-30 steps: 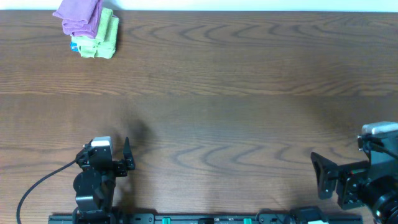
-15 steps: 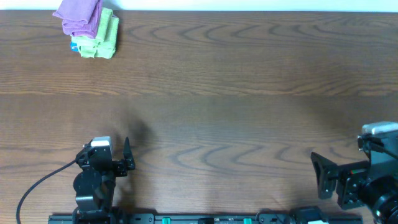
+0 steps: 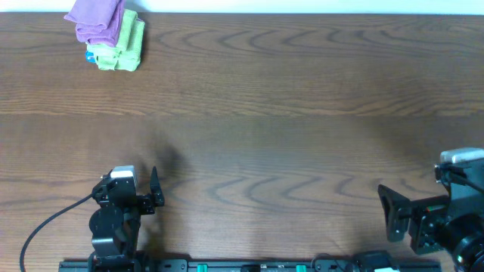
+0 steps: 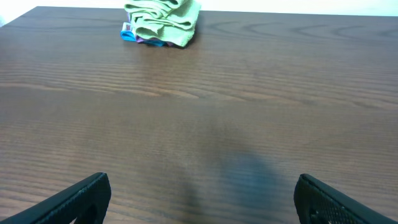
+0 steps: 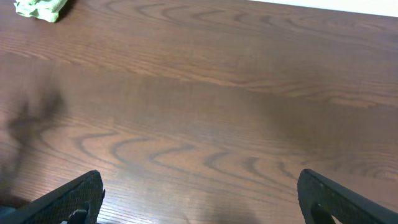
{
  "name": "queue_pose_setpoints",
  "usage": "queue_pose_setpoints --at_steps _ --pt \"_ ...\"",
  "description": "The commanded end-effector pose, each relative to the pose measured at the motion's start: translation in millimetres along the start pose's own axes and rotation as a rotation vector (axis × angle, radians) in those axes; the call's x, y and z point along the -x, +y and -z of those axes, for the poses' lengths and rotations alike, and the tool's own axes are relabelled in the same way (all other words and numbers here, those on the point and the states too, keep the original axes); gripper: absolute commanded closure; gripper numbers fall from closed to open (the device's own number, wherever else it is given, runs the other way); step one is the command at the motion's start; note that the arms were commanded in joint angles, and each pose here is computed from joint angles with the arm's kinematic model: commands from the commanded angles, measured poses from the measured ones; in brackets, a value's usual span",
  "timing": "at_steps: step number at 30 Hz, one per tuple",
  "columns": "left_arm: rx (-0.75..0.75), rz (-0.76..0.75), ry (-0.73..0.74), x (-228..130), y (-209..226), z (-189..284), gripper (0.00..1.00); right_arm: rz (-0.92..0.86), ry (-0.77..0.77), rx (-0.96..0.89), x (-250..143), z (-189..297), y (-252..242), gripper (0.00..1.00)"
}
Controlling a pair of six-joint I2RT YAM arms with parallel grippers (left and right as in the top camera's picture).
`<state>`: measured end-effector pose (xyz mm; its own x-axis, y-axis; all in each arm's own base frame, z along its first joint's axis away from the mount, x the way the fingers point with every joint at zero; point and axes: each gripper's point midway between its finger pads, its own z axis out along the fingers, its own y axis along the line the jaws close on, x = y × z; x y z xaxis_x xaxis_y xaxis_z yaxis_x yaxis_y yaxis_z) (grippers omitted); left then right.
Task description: Fold the cloth
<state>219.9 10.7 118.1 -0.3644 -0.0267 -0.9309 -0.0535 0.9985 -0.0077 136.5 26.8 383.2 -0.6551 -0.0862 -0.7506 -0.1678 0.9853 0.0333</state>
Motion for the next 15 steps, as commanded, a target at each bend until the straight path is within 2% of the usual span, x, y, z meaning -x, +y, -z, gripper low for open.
queue_pose_setpoints --at_steps 1,8,15 --pt "-0.001 0.002 0.009 -7 0 -3 0.05 0.017 0.006 -0.009 0 -1 -2 0.01" --pt "-0.001 0.002 0.009 -7 0 -3 0.05 0.014 -0.008 -0.043 0 -4 -8 0.01" --pt "-0.001 0.002 0.009 -7 0 -3 0.05 -0.01 -0.148 -0.08 -11 -21 -15 0.01"
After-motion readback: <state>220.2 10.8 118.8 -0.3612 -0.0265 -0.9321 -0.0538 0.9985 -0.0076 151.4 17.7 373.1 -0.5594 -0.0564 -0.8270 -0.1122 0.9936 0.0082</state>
